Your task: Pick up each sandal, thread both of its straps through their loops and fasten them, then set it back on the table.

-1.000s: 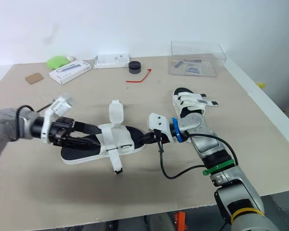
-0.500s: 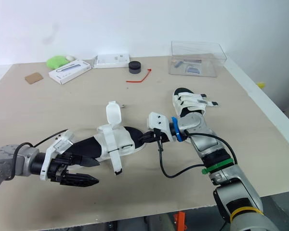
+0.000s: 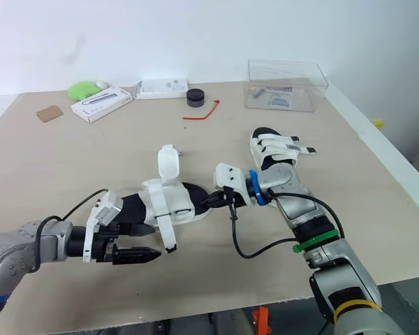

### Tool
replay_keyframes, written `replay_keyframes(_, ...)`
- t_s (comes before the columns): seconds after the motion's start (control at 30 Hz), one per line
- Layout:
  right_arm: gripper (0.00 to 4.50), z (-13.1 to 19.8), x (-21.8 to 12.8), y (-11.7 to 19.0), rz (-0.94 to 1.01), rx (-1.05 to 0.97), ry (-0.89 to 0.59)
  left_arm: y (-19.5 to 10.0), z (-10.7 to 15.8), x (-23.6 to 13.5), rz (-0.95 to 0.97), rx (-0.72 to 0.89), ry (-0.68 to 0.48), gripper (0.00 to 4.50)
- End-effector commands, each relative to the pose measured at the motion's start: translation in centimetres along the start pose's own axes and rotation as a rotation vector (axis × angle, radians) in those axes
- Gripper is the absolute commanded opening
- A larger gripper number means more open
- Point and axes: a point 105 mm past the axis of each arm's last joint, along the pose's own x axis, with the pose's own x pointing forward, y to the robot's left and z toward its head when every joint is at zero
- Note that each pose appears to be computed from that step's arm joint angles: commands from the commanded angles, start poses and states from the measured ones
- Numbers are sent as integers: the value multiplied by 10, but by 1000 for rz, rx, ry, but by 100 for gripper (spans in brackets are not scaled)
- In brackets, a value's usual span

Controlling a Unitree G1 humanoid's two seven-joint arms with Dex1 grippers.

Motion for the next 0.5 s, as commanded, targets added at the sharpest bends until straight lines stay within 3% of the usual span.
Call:
replay_keyframes(0.03,0,4,-6,-2,-14,-18,7,2,5,1,-8,57,5,447)
replay_keyframes(0.33,0,1,-9,3,-19,-9,17,5,16,15,-56,35,-63,447)
replay_keyframes(0.5,0,1,-11,3,-31,-5,20,4,20,18,-73,29,-78,224)
